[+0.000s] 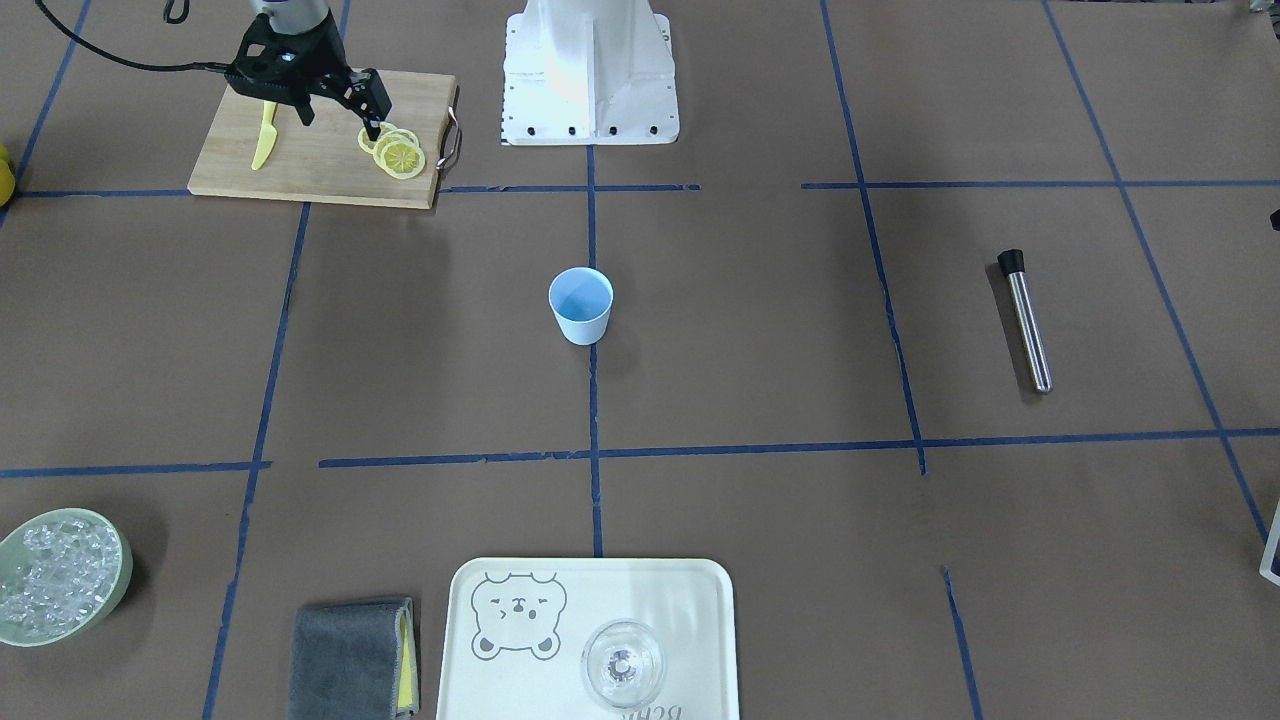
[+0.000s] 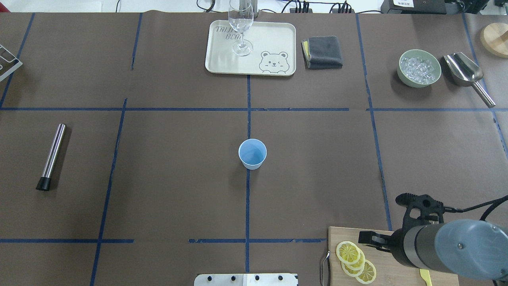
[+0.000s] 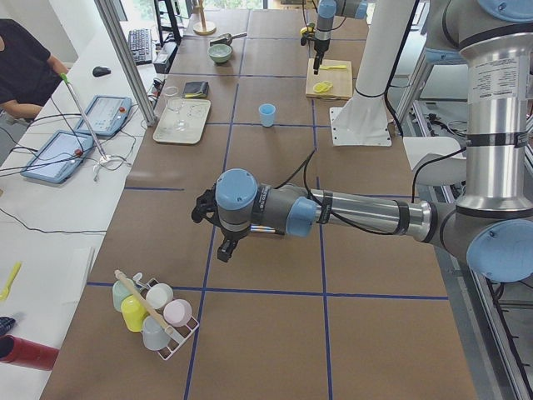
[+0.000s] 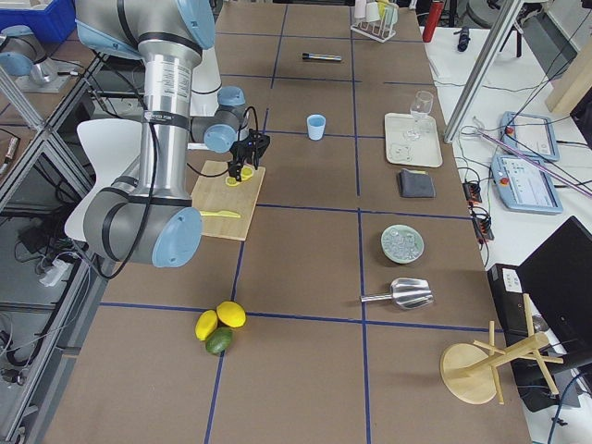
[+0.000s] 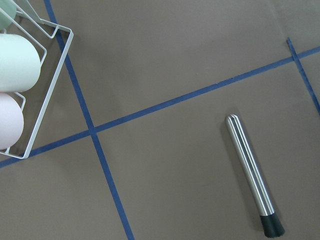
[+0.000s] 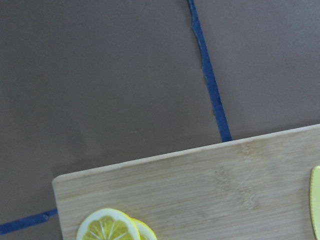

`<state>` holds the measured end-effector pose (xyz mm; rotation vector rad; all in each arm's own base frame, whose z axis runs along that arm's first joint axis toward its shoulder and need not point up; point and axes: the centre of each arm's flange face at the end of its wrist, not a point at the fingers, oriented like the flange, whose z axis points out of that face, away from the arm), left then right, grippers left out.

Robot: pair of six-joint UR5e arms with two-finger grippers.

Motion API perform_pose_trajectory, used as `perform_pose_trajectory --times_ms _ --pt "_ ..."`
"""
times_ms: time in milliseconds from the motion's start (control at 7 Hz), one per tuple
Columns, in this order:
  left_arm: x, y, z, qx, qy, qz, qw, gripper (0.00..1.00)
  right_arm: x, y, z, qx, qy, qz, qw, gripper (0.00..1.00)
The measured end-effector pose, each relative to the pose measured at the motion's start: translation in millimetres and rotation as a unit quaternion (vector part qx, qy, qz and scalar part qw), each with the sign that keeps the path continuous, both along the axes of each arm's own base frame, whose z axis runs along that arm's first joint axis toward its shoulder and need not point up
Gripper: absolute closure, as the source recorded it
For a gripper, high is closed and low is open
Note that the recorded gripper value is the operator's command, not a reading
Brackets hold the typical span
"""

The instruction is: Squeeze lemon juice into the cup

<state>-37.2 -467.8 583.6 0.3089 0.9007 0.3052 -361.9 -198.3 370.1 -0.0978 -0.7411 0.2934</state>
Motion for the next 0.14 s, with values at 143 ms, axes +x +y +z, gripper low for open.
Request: perform_pose_trajectory --times_ms 143 --pt "-0.1 -2.2 12.4 -0.001 -0.002 0.000 1.0000 0.00 22.5 -28.2 2.7 -0.003 -0.003 -0.007 1.0000 0.00"
